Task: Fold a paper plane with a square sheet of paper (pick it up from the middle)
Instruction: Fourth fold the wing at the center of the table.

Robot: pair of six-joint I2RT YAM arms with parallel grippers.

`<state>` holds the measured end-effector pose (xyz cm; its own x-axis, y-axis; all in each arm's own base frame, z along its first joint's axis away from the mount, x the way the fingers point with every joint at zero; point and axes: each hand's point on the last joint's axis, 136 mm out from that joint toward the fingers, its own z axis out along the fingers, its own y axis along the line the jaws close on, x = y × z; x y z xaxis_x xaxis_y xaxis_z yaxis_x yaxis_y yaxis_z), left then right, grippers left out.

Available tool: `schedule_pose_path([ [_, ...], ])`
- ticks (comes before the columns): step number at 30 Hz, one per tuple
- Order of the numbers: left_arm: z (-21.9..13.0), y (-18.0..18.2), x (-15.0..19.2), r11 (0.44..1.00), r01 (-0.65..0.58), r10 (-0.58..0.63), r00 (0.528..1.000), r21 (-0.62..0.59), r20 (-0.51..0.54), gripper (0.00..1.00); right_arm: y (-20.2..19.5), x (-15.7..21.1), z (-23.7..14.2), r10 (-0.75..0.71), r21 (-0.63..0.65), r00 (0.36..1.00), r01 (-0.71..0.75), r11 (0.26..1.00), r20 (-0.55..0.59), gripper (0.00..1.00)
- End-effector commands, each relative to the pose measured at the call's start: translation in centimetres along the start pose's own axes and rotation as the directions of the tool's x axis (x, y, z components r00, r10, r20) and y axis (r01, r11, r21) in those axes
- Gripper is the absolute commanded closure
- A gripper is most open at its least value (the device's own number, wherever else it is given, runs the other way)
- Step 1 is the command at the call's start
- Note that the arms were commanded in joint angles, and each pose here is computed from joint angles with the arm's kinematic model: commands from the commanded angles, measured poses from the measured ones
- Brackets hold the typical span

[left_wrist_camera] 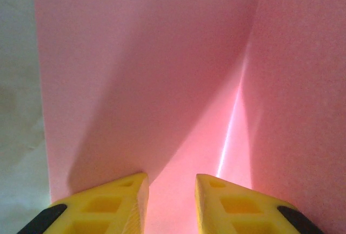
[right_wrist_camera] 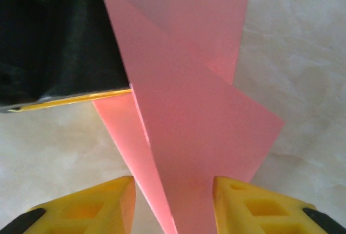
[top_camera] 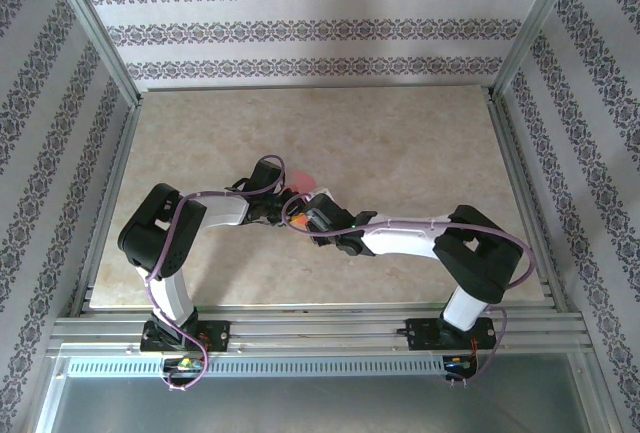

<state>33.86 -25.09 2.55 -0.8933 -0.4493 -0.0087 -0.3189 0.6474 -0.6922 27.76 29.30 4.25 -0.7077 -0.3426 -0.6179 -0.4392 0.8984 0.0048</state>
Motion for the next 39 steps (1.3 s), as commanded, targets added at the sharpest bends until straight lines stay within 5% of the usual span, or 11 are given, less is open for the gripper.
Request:
schedule_pose_path([
  [1,0.2,0.7,0.8,0.999,0.013,-0.014,1.0,-0.047,-0.023,0.7,-1.0,-0.1,0.2,-0.007,0.081,1.0,0.007,0.997,-0.005,0.62],
  [21,0.2,0.9,0.9,0.998,0.017,-0.018,1.0,-0.058,-0.026,0.7,-0.4,0.6,1.1,0.036,0.012,0.998,-0.035,0.999,-0.055,0.89],
  [39,-0.3,0.6,0.9,0.999,-0.005,0.004,1.0,-0.054,-0.026,0.7,0.0,0.0,1.0,0.166,-0.227,0.982,-0.182,0.957,-0.088,0.92],
])
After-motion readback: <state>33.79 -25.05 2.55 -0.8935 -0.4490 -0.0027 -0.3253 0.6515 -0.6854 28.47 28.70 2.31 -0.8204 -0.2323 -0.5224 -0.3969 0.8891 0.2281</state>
